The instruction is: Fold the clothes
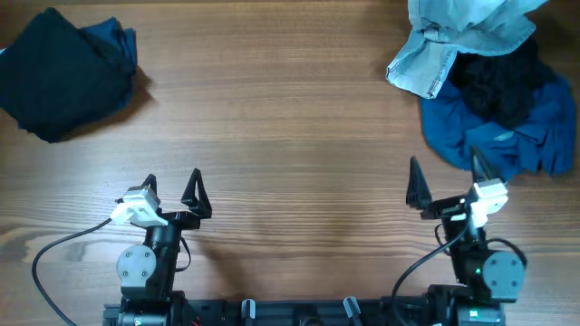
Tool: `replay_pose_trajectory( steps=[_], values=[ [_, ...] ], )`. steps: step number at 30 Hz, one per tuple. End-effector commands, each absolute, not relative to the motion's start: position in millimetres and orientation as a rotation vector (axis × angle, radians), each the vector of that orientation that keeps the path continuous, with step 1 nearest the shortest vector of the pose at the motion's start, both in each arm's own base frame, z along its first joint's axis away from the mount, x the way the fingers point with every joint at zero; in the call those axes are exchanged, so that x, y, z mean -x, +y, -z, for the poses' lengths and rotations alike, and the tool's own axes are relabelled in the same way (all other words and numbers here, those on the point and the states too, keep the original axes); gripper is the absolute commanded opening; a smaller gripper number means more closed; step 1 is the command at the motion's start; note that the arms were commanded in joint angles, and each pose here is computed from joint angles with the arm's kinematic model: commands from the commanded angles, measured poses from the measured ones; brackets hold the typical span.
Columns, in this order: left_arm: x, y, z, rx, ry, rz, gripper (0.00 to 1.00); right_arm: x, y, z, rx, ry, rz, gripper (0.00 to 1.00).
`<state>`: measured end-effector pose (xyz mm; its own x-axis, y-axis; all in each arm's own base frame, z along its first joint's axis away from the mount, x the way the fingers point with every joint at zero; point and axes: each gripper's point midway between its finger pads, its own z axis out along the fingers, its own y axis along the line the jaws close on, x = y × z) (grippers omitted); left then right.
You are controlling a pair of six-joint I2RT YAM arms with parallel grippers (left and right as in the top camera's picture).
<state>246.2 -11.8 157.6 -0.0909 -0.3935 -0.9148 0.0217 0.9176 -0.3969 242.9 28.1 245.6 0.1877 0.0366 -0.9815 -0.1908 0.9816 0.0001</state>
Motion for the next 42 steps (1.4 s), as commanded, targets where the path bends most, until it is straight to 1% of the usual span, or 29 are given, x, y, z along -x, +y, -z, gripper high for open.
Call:
replay_pose_trajectory(
  steps=[1,8,13,42],
  values=[
    [-246.0,-9.5,-156.2,0.307,1.631,0.354,1.00,-239.5,35.3,-230.1,0.142,1.358,-0.209,1.00],
    [-246.0,-9.5,-156.2,0.307,1.631,0.354,1.00,-241.5,32.2,-209.1,0.082,1.432,-0.200,1.00],
    [-246.0,-9.5,-156.2,0.307,1.631,0.354,1.00,-243.9,33.7,-177.1,0.058,1.565,-0.232,1.00],
    [-246.0,-9.5,-156.2,0.307,1.631,0.354,1.00,-245.3,33.4,-172.5,0.058,1.585,-0.228,1.00]
  ],
)
